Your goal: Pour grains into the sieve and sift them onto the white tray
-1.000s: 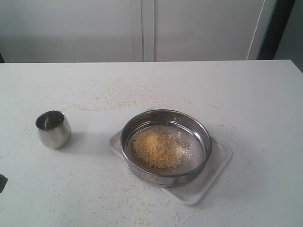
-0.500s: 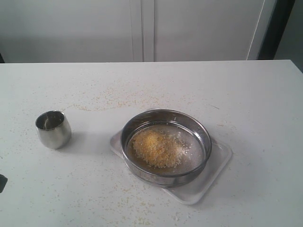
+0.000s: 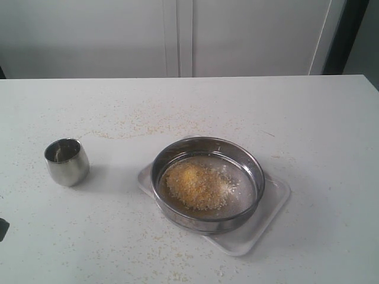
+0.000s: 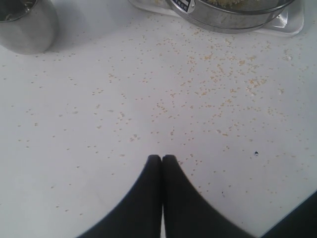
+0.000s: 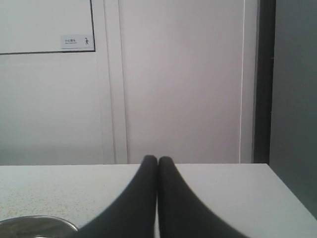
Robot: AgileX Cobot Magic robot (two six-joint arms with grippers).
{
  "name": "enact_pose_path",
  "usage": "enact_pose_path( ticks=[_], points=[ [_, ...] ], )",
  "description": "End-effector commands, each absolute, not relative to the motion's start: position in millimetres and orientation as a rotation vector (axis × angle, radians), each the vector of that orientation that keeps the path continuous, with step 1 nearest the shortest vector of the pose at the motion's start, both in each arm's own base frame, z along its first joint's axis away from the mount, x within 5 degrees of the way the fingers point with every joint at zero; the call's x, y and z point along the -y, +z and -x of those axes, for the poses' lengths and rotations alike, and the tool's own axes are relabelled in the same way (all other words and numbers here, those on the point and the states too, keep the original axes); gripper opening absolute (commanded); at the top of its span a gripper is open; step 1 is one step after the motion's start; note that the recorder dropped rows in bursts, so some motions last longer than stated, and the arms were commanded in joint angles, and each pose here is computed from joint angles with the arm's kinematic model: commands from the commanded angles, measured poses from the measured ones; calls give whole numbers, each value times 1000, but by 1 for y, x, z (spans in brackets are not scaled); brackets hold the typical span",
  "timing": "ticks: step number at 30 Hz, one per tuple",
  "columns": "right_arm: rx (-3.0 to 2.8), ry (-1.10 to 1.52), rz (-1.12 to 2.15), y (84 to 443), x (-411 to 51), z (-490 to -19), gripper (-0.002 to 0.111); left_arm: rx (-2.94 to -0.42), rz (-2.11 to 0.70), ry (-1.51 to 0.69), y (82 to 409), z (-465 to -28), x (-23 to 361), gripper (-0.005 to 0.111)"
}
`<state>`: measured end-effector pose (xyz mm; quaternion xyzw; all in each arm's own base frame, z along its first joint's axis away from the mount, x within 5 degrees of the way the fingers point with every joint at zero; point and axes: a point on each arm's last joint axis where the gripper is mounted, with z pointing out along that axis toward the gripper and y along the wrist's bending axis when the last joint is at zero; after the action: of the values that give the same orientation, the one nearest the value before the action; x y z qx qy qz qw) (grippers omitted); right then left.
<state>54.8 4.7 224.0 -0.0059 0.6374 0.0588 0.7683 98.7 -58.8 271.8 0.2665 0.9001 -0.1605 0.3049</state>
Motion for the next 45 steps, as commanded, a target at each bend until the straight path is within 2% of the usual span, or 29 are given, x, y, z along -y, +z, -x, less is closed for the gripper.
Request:
enact_pose_path(
  ticks=[1, 10, 19, 26, 45],
  points=[
    [-1352, 101, 26, 241, -4, -51, 0, -2380, -710, -446, 274, -96, 60, 0],
    [-1408, 88, 36, 277, -4, -50, 0, -2380, -710, -446, 274, -96, 60, 0],
    [-1662, 81, 43, 301, -6, -77, 0, -2380, -710, -446, 274, -96, 60, 0],
    [-1826, 75, 47, 299, -7, -93, 0, -2380, -710, -446, 274, -96, 60, 0],
    [-1852, 79, 41, 297, -8, -101, 0, -2380, -710, -446, 274, -96, 60, 0]
  ],
)
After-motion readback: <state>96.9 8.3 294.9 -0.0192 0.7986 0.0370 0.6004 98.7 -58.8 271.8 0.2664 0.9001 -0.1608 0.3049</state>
